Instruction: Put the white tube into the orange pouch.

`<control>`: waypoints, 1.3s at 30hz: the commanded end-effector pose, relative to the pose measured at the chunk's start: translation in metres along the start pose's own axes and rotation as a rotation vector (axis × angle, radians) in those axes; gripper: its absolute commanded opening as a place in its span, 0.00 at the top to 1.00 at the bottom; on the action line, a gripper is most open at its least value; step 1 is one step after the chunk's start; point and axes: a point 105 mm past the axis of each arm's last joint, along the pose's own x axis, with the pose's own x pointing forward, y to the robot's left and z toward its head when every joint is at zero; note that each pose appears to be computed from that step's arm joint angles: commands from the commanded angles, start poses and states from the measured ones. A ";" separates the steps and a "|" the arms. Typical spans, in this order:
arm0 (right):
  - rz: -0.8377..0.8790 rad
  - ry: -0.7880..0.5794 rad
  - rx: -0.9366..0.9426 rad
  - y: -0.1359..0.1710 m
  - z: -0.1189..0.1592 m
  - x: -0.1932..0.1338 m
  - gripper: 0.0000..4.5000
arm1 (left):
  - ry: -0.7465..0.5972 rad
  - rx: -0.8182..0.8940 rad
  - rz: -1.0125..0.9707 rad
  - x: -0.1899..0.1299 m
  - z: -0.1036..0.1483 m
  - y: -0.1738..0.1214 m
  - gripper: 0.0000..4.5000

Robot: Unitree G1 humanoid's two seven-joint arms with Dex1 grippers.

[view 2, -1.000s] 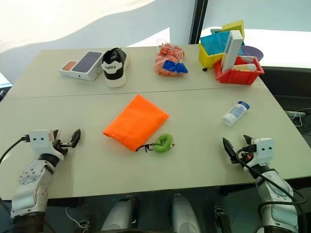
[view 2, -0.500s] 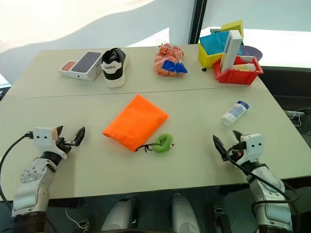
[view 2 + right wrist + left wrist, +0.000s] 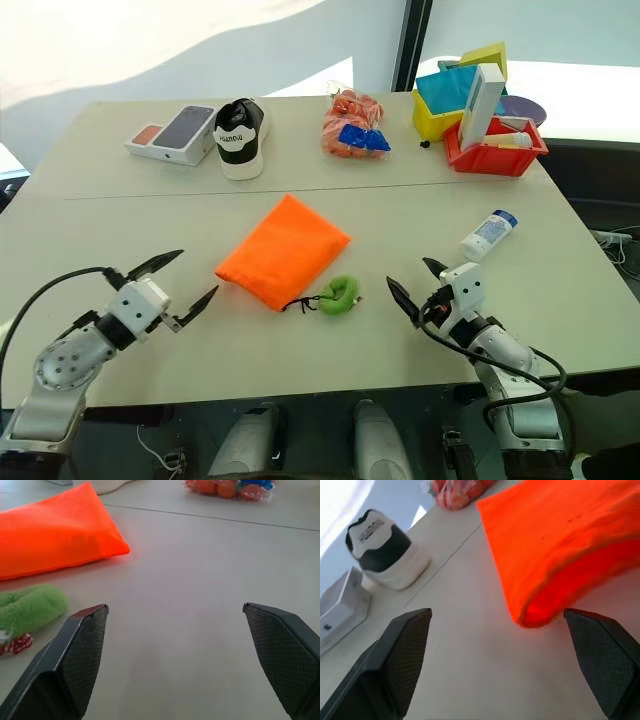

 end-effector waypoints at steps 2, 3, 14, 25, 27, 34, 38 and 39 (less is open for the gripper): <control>0.025 -0.054 -0.039 0.007 0.015 0.002 0.01 | -0.038 0.105 -0.080 0.016 0.008 -0.007 0.00; 0.028 -0.058 -0.041 0.008 0.017 0.003 0.01 | -0.044 0.110 -0.075 0.021 0.008 -0.005 0.00; 0.020 -0.059 -0.066 0.010 0.021 -0.002 0.00 | -0.135 0.151 -0.122 0.042 0.016 -0.004 0.39; -0.098 -0.085 -0.014 -0.009 0.031 -0.007 0.00 | -0.149 0.101 -0.168 0.041 0.017 -0.011 0.99; -0.186 -0.088 0.008 -0.026 0.033 -0.008 0.00 | -0.142 0.039 -0.154 0.039 0.018 -0.010 0.99; -0.539 -0.079 0.017 -0.086 0.033 -0.013 0.00 | -0.087 -0.111 -0.152 0.026 0.019 -0.012 0.99; -0.690 -0.016 0.024 -0.106 0.024 -0.011 0.00 | -0.075 -0.230 -0.197 0.016 0.029 -0.019 0.99; -0.719 -0.003 0.029 -0.110 0.022 -0.009 0.00 | -0.069 -0.250 -0.218 0.014 0.031 -0.021 0.99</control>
